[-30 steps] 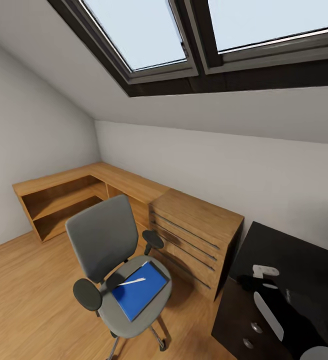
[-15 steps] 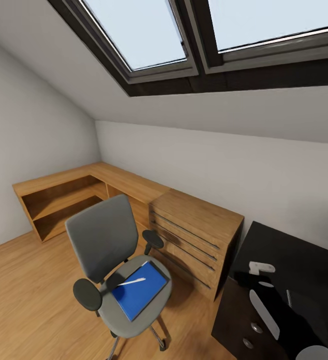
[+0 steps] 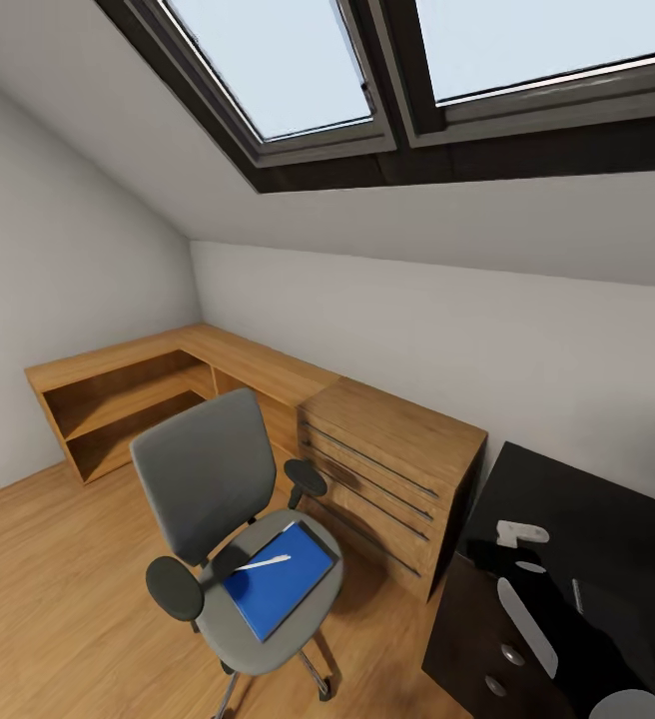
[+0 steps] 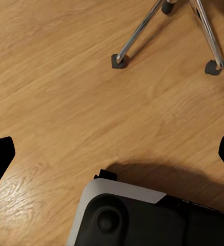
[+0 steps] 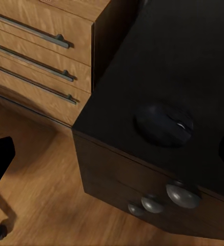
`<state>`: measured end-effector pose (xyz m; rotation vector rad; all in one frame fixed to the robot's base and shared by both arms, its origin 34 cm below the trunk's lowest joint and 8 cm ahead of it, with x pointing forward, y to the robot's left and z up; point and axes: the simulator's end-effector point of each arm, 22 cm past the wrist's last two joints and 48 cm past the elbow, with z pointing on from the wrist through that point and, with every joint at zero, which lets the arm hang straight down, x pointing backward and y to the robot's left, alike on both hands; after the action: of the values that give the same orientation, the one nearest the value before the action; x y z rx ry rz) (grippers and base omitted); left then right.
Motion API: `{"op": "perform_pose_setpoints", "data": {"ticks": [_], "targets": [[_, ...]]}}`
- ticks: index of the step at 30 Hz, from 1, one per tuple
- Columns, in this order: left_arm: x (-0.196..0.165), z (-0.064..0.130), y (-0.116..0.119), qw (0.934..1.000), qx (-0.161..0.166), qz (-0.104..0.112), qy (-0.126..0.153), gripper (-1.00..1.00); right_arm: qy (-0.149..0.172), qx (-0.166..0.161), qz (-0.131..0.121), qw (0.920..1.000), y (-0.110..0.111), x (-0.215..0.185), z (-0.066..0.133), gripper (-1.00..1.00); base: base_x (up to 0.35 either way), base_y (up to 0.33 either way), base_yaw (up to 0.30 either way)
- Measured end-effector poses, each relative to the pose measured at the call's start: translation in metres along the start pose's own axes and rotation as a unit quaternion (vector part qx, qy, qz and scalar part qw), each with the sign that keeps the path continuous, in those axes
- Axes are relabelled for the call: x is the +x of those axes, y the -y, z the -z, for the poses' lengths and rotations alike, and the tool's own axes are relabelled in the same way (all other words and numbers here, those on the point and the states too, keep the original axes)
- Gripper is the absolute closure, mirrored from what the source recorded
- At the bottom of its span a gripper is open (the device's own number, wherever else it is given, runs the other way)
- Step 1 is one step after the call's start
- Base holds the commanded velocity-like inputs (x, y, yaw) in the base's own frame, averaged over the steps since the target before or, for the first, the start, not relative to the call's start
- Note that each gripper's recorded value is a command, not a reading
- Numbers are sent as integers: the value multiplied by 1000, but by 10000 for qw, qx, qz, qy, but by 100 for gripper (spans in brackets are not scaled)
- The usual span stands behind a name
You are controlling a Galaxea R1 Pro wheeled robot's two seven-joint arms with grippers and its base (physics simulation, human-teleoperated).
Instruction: In the bedroom, organize the workspace by keeping the computer under the desk, ensuring the monitor is on the desk, placing the keyboard on the desk next to the monitor, placing the mouse on the desk next to the keyboard, moving the folder from the swivel chair onto the desk next to the mouse, stacking the notebook on top of the folder with the pen on top of the notebook, and positioning the swivel chair next to the desk.
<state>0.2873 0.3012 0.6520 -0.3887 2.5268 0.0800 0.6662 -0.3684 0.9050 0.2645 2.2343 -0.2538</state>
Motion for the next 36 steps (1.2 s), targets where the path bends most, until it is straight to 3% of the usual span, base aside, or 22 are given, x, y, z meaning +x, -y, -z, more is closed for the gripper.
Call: {"op": "perform_pose_setpoints", "data": {"ticks": [9, 24, 36], "targets": [[0, 0, 0, 10000, -3, 0, -4, -100, 6, 5, -1, 10000, -1, 0, 1, -100, 0, 0, -39], [0, 0, 0, 10000, -8, 1, 5, -100, 27, -10, -14, 10000, -1, -3, 2, -100, 0, 0, -223], [0, 0, -1, 10000, -9, 0, 2, -100, 29, -12, -19, 10000, -2, -3, 2, -100, 0, 0, -32]]}}
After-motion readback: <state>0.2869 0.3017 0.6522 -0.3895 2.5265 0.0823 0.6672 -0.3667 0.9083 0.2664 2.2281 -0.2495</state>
